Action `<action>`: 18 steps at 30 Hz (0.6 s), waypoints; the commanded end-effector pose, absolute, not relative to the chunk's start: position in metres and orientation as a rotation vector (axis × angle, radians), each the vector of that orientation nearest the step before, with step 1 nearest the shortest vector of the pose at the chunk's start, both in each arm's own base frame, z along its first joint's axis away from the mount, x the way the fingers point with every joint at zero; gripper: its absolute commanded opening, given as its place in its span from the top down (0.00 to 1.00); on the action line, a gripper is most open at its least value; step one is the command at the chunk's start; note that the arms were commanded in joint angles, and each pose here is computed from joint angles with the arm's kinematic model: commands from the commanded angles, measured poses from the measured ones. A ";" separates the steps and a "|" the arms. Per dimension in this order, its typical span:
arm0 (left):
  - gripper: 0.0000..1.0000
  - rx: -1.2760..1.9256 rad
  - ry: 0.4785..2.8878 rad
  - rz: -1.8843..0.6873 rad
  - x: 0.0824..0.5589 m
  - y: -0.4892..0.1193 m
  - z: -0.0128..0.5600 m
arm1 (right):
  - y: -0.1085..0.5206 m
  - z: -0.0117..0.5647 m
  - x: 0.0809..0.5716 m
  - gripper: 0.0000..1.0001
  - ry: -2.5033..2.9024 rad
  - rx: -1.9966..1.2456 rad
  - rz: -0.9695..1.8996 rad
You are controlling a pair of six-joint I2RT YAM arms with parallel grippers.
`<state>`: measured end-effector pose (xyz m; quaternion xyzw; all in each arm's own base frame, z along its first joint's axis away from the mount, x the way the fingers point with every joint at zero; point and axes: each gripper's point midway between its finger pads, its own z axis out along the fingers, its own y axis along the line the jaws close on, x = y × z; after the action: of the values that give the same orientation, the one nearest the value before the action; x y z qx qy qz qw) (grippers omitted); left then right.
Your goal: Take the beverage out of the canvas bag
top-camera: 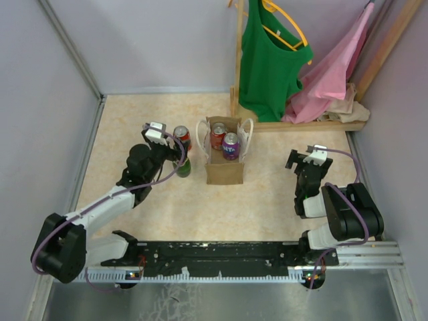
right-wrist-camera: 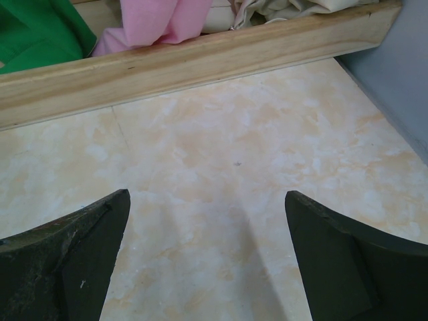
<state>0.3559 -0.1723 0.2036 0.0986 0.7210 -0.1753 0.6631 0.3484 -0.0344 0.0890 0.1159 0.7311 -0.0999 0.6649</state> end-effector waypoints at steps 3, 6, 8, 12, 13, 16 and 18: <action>0.00 0.199 1.504 -0.434 0.362 -0.178 0.246 | -0.037 0.109 0.356 0.01 1.580 0.283 -0.218; 0.00 0.200 1.502 -0.432 0.362 -0.178 0.248 | -0.037 0.109 0.356 0.01 1.579 0.284 -0.218; 0.00 0.204 1.481 -0.415 0.363 -0.176 0.257 | -0.037 0.109 0.356 0.01 1.580 0.282 -0.218; 0.00 0.214 1.381 -0.366 0.361 -0.168 0.302 | -0.037 0.109 0.356 0.01 1.579 0.282 -0.217; 0.00 0.233 1.350 -0.358 0.359 -0.168 0.315 | -0.037 0.109 0.356 0.01 1.579 0.284 -0.219; 0.01 0.285 1.265 -0.364 0.351 -0.173 0.358 | -0.037 0.109 0.356 0.01 1.579 0.284 -0.217; 0.03 0.330 1.209 -0.394 0.344 -0.182 0.387 | -0.037 0.109 0.356 0.01 1.579 0.284 -0.217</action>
<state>0.3606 -0.1723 0.3104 0.1149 0.6332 -0.1693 0.7465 0.3484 -0.0344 0.0890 0.1159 0.7311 -0.0999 0.6649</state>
